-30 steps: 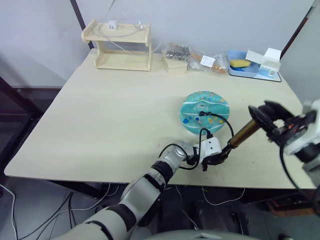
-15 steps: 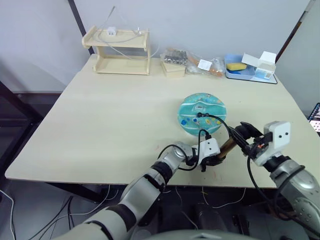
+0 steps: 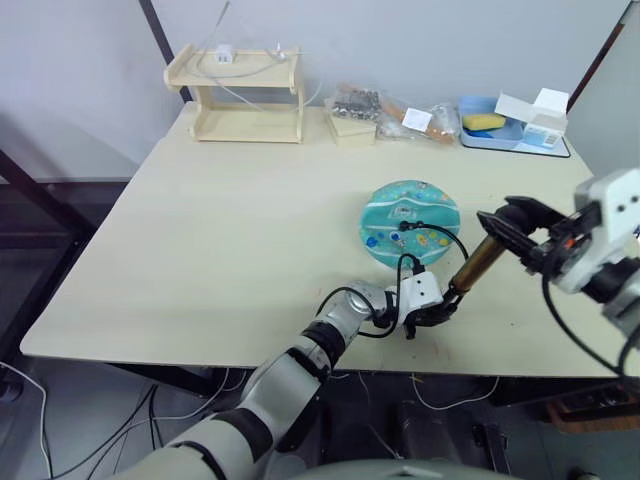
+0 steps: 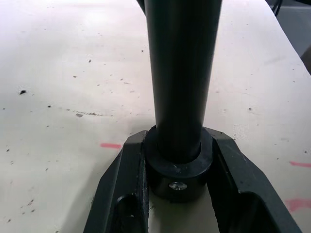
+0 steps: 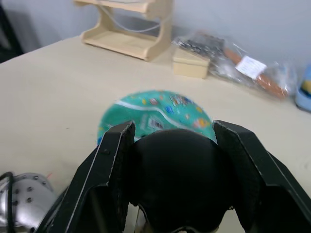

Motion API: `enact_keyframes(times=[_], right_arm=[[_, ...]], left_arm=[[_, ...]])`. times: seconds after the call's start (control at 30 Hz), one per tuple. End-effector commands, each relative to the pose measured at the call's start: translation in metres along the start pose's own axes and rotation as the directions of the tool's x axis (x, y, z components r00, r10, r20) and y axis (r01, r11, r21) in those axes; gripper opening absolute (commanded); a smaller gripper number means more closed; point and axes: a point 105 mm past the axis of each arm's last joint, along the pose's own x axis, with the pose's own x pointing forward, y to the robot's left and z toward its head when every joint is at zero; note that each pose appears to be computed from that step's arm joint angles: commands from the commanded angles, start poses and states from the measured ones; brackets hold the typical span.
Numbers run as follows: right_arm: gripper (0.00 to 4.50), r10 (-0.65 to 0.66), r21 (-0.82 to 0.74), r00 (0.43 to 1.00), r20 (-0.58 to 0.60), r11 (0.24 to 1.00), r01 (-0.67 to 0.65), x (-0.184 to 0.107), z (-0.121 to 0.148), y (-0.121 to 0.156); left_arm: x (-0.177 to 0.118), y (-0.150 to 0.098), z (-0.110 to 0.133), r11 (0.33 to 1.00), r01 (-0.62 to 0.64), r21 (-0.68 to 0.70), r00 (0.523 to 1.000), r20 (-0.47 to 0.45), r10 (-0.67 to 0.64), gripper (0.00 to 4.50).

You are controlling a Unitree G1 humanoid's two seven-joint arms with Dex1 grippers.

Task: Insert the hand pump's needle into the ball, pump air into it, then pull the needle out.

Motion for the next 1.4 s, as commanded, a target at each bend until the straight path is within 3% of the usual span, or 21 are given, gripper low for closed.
enact_keyframes(times=[0.03,0.23,0.47,0.67,0.87,0.97,1.13,1.4], right_arm=[[2.08,-0.133,-0.139,0.982,0.134,0.979,0.151,-0.022,0.052,-0.02],[2.08,-0.118,-0.134,0.993,-0.014,0.984,0.115,-0.019,0.022,-0.013],[2.08,-0.089,-0.062,0.987,-0.13,0.995,0.082,-0.006,-0.028,0.0],[2.08,-0.065,-0.015,0.962,-0.265,0.998,0.063,0.0,-0.087,0.011],[2.08,0.005,0.102,0.921,-0.391,0.994,0.037,0.005,-0.169,0.037],[2.08,0.029,0.126,0.914,-0.405,0.992,0.025,0.004,-0.189,0.048],[2.08,0.02,0.087,0.95,-0.312,0.996,0.008,0.006,-0.17,0.049],[2.08,-0.054,-0.066,0.997,-0.048,0.997,0.05,0.002,-0.069,0.022]], left_arm=[[0.031,-0.046,0.004,0.988,0.146,-0.048,0.989,0.008,-0.145,1.09],[0.038,-0.06,0.021,0.969,0.247,-0.031,0.968,0.061,-0.245,1.09],[0.015,-0.054,-0.004,0.958,0.278,-0.066,0.961,0.03,-0.276,1.09],[-0.001,-0.046,-0.014,0.956,0.284,-0.075,0.959,0.017,-0.283,1.09],[-0.015,-0.035,-0.025,0.963,0.257,-0.076,0.966,-0.008,-0.259,1.09],[-0.025,-0.03,-0.033,0.968,0.237,-0.077,0.97,-0.03,-0.24,1.09],[-0.035,-0.024,-0.043,0.975,0.205,-0.081,0.976,-0.061,-0.21,1.09],[-0.039,-0.022,-0.05,0.979,0.187,-0.079,0.978,-0.082,-0.193,1.09]])
